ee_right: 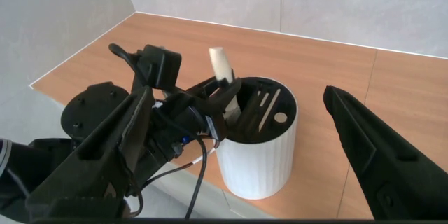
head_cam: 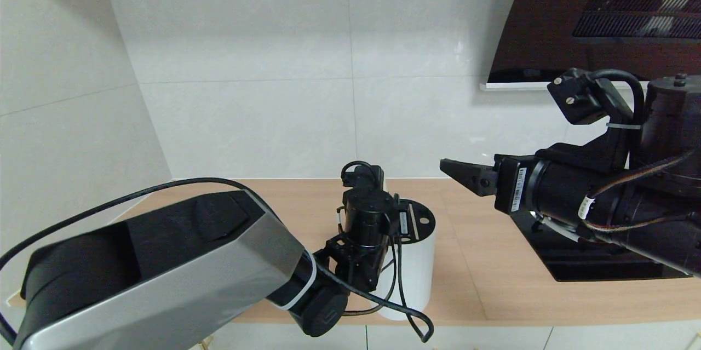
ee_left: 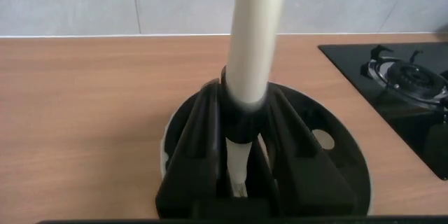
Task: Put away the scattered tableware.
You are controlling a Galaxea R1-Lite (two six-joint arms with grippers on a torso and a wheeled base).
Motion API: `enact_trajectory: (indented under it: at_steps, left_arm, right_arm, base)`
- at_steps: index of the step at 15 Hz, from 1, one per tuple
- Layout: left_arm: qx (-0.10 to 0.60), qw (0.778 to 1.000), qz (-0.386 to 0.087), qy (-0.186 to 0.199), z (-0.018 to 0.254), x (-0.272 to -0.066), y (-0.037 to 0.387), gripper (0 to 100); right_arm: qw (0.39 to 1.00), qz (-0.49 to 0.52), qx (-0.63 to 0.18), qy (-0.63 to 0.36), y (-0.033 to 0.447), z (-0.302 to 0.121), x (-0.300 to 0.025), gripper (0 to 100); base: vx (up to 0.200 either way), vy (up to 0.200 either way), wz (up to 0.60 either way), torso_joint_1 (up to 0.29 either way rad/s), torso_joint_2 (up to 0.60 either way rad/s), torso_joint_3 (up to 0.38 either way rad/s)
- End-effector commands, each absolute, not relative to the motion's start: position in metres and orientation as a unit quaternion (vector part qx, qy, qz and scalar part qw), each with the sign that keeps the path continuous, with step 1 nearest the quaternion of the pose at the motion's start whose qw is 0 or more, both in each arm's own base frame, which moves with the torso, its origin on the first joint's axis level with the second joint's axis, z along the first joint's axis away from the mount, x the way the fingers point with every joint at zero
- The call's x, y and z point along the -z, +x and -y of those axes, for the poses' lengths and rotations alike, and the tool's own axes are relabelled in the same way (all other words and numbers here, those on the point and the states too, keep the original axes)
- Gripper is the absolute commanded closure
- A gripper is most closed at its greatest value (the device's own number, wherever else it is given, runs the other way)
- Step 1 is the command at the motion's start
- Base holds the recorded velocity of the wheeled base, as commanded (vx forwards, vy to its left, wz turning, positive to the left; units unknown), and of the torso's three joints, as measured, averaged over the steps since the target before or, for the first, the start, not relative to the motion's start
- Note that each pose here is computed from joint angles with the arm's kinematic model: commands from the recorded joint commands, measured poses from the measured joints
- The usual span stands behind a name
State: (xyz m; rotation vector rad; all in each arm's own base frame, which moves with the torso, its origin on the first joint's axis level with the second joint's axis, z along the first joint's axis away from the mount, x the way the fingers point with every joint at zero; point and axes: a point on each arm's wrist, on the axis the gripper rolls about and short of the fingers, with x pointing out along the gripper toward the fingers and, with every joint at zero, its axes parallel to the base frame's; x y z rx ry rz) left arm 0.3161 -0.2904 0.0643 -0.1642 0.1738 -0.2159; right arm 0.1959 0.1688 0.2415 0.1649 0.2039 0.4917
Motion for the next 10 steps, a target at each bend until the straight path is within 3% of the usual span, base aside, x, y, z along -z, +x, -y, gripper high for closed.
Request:
enact_trajectory:
  at_steps: [1, 7, 10]
  left_arm:
    - [0.108, 0.987, -0.083, -0.085, 0.290, -0.068, 0.316, 0]
    - [0.110, 0.987, -0.070, -0.095, 0.286, -0.084, 0.310, 0]
    - [0.126, 0.983, -0.012, -0.133, 0.255, -0.161, 0.283, 0]
  right_arm:
    - [0.961, -0.101, -0.243, 0.081, 0.196, -0.169, -0.241, 0]
    - [0.961, -0.102, -0.243, 0.081, 0.196, -0.170, -0.241, 0]
    - [0.962, -0.095, -0.241, 0.085, 0.195, -0.167, -0.245, 0]
  base:
    - [0.000, 0.000, 0.00, 0.000, 0.00, 0.000]
    - [0.000, 0.000, 0.00, 0.000, 0.00, 0.000]
    - [0.000, 0.000, 0.00, 0.000, 0.00, 0.000]
